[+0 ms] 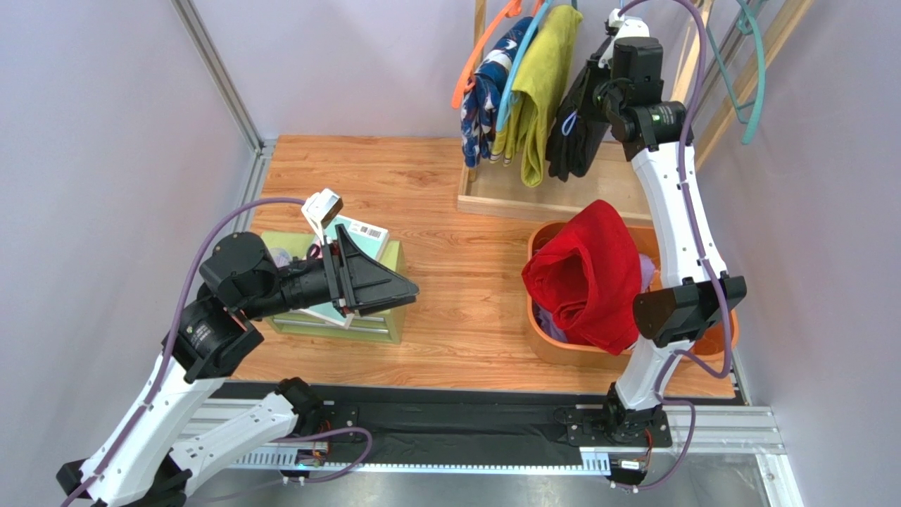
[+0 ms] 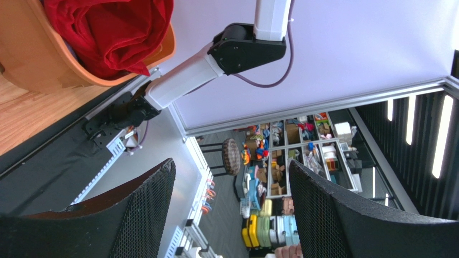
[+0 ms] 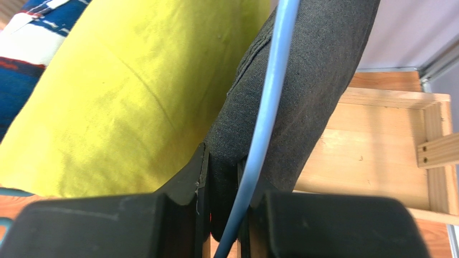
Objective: Remove the trousers from the hanger
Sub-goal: Grab a hanger with trousers on it with the right arm, then pass the hanger from the right arm to the left
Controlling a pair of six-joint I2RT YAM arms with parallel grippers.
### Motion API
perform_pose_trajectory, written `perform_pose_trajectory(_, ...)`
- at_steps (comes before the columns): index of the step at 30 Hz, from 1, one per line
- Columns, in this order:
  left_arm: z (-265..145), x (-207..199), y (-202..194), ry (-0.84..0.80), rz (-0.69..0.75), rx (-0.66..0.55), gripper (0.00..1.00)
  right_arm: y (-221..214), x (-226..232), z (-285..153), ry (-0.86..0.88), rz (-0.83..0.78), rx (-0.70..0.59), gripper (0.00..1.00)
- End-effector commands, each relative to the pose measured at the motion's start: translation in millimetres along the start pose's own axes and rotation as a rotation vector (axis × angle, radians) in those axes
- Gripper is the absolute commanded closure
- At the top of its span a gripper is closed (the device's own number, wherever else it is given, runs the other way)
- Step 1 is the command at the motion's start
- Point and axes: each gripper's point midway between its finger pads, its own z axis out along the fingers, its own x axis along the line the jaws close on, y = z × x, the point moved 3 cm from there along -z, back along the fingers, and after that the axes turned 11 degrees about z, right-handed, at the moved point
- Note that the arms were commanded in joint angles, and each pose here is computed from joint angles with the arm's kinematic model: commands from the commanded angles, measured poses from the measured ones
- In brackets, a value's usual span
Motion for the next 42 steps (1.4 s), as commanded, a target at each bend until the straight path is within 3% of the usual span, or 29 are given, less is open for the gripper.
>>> perform_pose_trajectory(1, -4, -14, 0, -0.065, 0.017, 0.011, 0.18, 107, 49, -73, 0.233, -0.009, -0.383, 1.0)
perform_pose_trajectory(8, -11, -13, -1, -0.05, 0.021, -0.025, 0.18, 119, 67, -89, 0.344, -0.003, -0.424, 1.0)
perform_pose_trajectory(16, -9, -10, 0, -0.057, 0.009, -0.039, 0.18, 97, 51, -118, 0.279, 0.082, -0.346, 1.0)
perform_pose_trajectory(27, -2, -20, 2, -0.096, 0.015, 0.022, 0.18, 71, 47, -235, 0.361, 0.193, -0.265, 1.0)
perform_pose_trajectory(31, -6, -17, -2, -0.108, 0.006, -0.002, 0.18, 52, 56, -271, 0.461, 0.235, -0.184, 1.0)
perform_pose_trajectory(37, -6, -23, -1, -0.137, -0.023, 0.002, 0.18, 0, 71, -309, 0.628, 0.243, 0.079, 1.0)
perform_pose_trajectory(42, -1, -31, 6, -0.168, -0.006, 0.006, 0.18, -25, 72, -346, 0.724, 0.203, 0.178, 1.0)
